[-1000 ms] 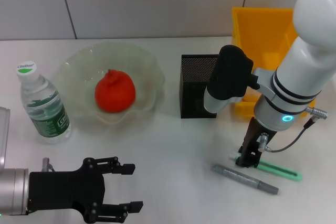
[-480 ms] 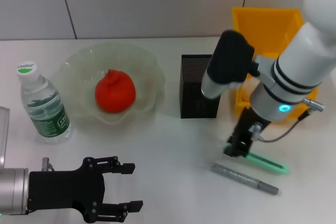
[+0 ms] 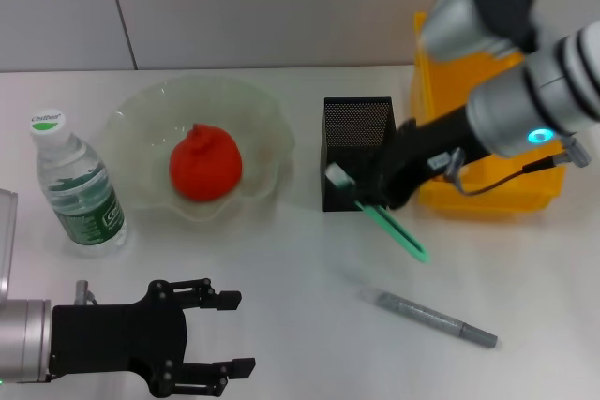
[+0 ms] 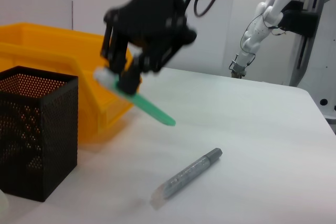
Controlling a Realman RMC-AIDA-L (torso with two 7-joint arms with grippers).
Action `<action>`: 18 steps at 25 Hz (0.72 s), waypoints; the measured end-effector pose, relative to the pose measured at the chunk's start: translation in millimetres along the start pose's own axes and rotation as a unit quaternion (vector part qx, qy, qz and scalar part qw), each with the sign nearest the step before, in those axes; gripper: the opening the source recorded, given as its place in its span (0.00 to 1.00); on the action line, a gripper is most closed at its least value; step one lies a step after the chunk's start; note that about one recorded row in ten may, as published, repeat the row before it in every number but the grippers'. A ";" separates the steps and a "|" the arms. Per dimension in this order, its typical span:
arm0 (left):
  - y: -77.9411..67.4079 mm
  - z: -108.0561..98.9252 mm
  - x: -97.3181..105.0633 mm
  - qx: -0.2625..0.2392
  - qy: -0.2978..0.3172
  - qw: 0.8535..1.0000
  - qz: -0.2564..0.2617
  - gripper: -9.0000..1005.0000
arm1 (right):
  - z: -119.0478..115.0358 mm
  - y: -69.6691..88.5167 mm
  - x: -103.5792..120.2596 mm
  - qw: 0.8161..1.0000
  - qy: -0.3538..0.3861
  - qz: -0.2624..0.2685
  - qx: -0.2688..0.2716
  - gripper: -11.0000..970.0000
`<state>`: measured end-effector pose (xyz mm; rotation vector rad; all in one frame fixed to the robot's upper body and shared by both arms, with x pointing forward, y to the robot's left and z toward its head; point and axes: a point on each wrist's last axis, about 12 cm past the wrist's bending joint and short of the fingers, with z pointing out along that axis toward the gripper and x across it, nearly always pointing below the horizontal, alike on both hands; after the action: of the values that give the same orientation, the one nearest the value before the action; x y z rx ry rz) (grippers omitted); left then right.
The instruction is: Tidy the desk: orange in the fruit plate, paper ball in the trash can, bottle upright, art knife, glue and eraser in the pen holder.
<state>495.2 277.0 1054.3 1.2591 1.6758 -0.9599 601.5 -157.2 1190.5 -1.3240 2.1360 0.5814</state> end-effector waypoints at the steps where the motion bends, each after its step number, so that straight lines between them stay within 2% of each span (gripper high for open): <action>1: 0.0 0.0 0.0 0.000 0.000 1.000 0.000 0.78 | -5.2 -0.7 1.0 1.000 -0.025 0.004 -0.005 0.21; 6: 0.5 -1.6 0.0 0.000 0.001 1.000 -0.001 0.78 | -34.7 -11.6 15.6 0.987 -0.160 0.030 -0.010 0.21; 9: 0.5 -1.9 0.2 0.000 0.001 1.000 -0.001 0.78 | -44.0 -19.8 26.9 0.974 -0.220 0.051 -0.011 0.21; 15: 0.4 -2.4 0.4 0.001 0.002 1.000 -0.001 0.78 | -45.8 -37.0 48.2 0.945 -0.312 0.096 -0.003 0.22; 18: -0.2 -2.5 0.8 0.003 0.003 1.000 0.000 0.78 | -43.4 -47.4 55.7 0.930 -0.345 0.125 0.023 0.22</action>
<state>494.5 279.5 1054.5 1.2671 1.6795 -0.9625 614.5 -241.0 1183.3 -0.6677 1.7068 0.9304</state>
